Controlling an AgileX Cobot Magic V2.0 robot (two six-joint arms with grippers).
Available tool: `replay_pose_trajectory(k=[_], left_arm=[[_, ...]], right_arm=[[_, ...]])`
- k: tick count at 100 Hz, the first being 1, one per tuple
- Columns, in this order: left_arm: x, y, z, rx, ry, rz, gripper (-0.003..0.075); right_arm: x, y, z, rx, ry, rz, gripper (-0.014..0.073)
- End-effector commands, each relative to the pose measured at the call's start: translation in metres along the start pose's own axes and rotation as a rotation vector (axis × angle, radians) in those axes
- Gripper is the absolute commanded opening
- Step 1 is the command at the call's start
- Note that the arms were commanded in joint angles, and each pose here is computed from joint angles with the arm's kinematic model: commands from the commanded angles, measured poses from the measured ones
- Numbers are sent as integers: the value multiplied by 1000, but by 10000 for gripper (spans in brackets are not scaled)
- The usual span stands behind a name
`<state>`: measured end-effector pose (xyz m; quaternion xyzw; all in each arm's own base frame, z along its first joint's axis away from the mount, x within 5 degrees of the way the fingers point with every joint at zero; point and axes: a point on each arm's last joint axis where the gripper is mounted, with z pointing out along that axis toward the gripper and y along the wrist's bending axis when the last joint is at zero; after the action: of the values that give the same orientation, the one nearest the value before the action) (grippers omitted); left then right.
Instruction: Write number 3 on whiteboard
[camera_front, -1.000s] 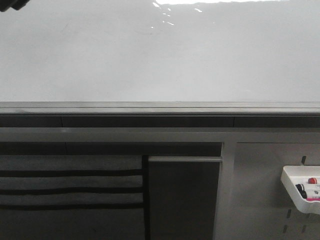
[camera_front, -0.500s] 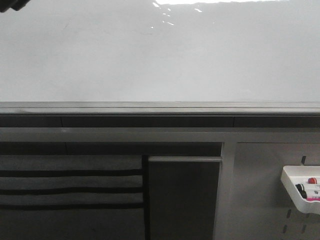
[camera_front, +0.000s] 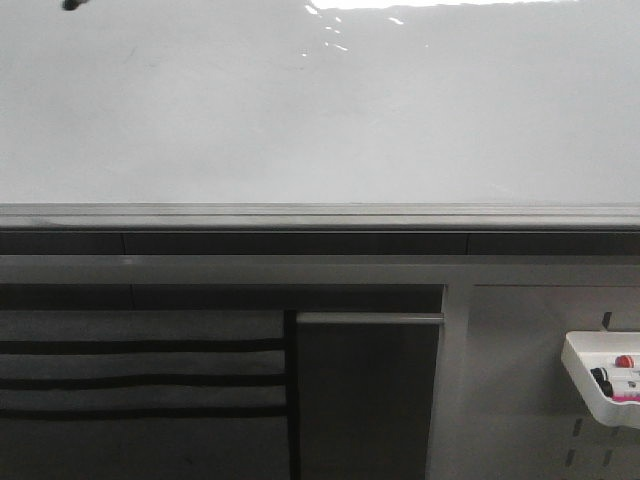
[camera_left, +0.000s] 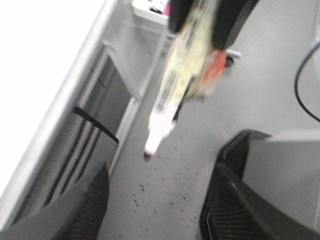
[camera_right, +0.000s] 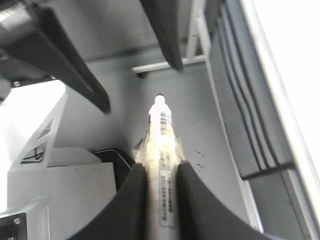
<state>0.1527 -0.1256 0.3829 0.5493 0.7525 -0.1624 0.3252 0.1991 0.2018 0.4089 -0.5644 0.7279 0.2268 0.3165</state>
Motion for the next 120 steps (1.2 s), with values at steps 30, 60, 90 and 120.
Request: replay_pose_trajectory(k=[30,60,90,120], left_arm=[[50,-1,-40,-309,-158,-364,423],[77,-8,-39,-435,-226,-459,422],[77,-7,-39,-442,-231,-456,422],[77,-7,-39,-444,-233,-456,422]], right_arm=[[73,-11,-59,355,-181,409,-57],[96,-2,-61,461,-333,474,-57],[78,-42,-40,429,-258,498,-57],[56,-98,-8,418,-154,480,-57]])
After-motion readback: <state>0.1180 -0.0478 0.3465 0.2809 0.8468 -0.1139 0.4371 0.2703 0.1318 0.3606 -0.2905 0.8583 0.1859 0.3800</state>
